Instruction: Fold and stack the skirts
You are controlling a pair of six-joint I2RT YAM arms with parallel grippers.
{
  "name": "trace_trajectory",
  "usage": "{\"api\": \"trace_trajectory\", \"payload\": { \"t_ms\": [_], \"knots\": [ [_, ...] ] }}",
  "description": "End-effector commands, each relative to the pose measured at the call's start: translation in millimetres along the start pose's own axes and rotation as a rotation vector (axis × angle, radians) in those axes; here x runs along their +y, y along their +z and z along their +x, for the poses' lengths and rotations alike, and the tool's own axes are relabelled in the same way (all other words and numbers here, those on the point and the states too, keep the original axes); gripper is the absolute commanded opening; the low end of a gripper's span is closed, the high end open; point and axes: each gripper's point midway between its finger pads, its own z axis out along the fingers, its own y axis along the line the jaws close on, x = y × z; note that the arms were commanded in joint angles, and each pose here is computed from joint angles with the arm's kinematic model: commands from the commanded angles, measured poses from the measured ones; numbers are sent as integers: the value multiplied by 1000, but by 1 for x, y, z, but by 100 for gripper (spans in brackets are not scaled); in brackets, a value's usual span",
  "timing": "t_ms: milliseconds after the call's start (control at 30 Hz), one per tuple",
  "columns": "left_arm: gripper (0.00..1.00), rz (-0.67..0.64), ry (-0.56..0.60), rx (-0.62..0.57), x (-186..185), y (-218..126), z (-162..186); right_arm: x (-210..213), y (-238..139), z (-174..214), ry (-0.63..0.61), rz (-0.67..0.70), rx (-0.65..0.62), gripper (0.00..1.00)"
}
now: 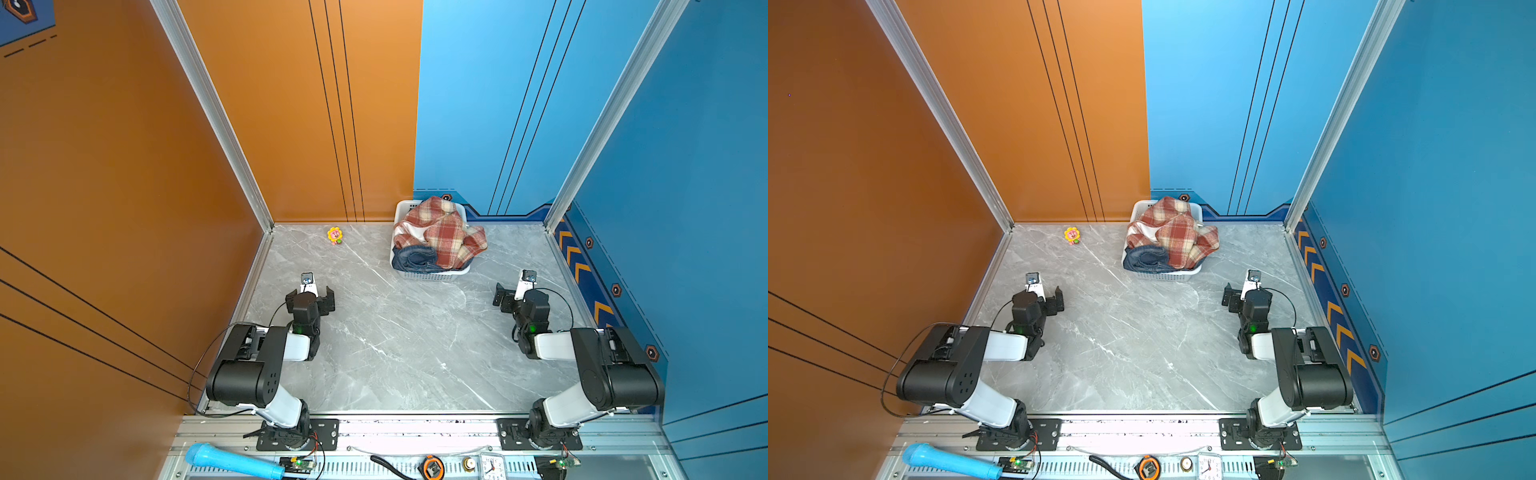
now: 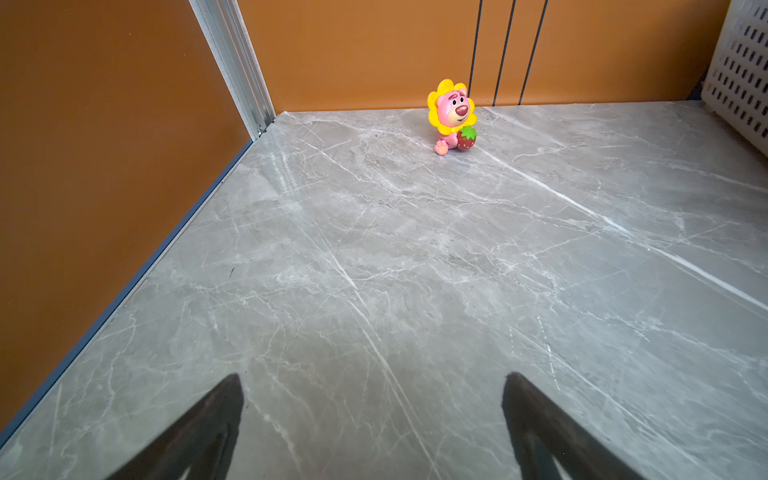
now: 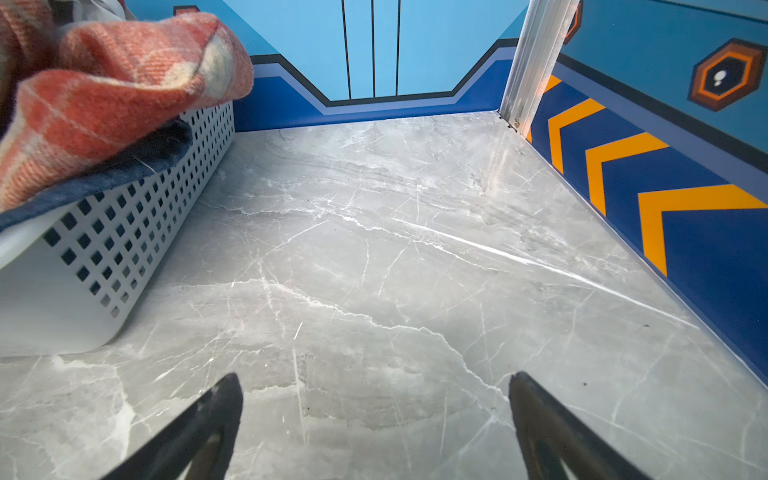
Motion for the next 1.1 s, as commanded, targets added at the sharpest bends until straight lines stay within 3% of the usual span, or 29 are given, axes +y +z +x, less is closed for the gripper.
{"api": "trace_trajectory", "payload": {
  "t_ms": [0, 133, 233, 433, 600, 867, 1067],
  "knots": [
    [98, -3, 9, -20, -2, 2, -9, 0, -5, -6, -11, 7, -34, 100],
    [98, -40, 68, 71, -3, -3, -42, -4, -19, -25, -26, 65, -6, 100],
    [98, -52, 4, 76, 0, -14, -77, -12, -27, -42, 41, 132, 23, 100],
    [98, 44, -38, 123, -34, -36, -121, -14, -42, -77, 198, 167, 61, 95],
    [98, 156, -42, 211, -68, -45, -142, 9, -41, -103, 285, 77, 135, 94],
    [95, 316, 38, 360, -121, -49, -129, 63, -16, -118, 291, -45, 265, 92],
    [95, 376, 88, 424, -139, -55, -110, 97, 13, -107, 258, -76, 357, 91]
  ]
}}
